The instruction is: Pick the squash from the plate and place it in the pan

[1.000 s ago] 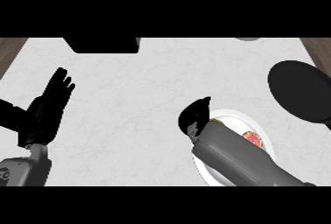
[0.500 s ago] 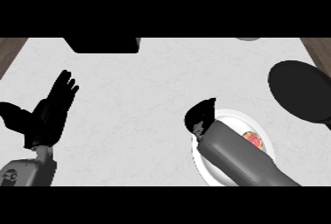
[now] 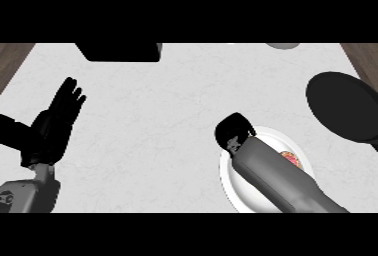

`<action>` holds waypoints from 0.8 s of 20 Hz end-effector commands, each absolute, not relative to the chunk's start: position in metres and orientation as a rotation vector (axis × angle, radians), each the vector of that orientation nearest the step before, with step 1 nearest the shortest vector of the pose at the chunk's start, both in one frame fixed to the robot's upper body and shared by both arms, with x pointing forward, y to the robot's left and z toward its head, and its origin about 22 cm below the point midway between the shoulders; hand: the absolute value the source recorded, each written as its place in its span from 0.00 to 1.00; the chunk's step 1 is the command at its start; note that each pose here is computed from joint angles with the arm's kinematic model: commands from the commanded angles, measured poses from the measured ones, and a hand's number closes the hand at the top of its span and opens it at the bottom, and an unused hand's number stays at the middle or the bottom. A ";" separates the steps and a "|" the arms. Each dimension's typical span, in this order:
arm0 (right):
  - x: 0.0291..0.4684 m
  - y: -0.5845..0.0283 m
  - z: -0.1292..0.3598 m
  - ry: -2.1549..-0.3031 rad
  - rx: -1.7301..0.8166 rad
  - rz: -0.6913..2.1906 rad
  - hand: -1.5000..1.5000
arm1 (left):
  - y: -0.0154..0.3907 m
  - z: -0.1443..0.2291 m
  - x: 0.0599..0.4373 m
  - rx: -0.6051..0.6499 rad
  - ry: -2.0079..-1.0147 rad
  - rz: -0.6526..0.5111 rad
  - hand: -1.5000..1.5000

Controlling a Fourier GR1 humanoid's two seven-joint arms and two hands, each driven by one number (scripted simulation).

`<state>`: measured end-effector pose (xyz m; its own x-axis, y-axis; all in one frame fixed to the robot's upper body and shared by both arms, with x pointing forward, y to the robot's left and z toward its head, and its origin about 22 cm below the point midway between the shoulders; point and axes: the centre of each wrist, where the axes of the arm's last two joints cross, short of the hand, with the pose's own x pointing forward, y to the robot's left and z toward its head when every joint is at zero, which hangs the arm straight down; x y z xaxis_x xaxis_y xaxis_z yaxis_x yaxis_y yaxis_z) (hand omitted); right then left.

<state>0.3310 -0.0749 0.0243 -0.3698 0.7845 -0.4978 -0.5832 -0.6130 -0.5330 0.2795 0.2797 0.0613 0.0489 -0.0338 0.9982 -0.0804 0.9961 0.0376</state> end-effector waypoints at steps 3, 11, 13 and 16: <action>0.331 -0.083 0.007 -0.392 -0.866 2.040 1.00 | 0.257 0.054 0.275 0.090 -1.524 0.040 0.50; 0.307 -0.134 0.025 -0.953 -0.650 1.703 1.00 | 0.289 0.054 0.269 0.136 -1.500 0.086 0.50; 0.301 -0.161 0.031 -1.083 -0.608 1.603 1.00 | 0.289 0.053 0.265 0.150 -1.498 0.089 0.50; 0.282 -0.191 0.052 -1.241 -0.700 1.534 1.00 | 0.289 0.047 0.263 0.168 -1.494 0.091 0.50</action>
<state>0.3028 -0.1587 0.0366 -0.3191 0.9464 0.0491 -0.4523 -0.1065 -0.8855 0.2680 0.2871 0.0527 0.0664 -0.0331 0.9972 -0.1483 0.9880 0.0427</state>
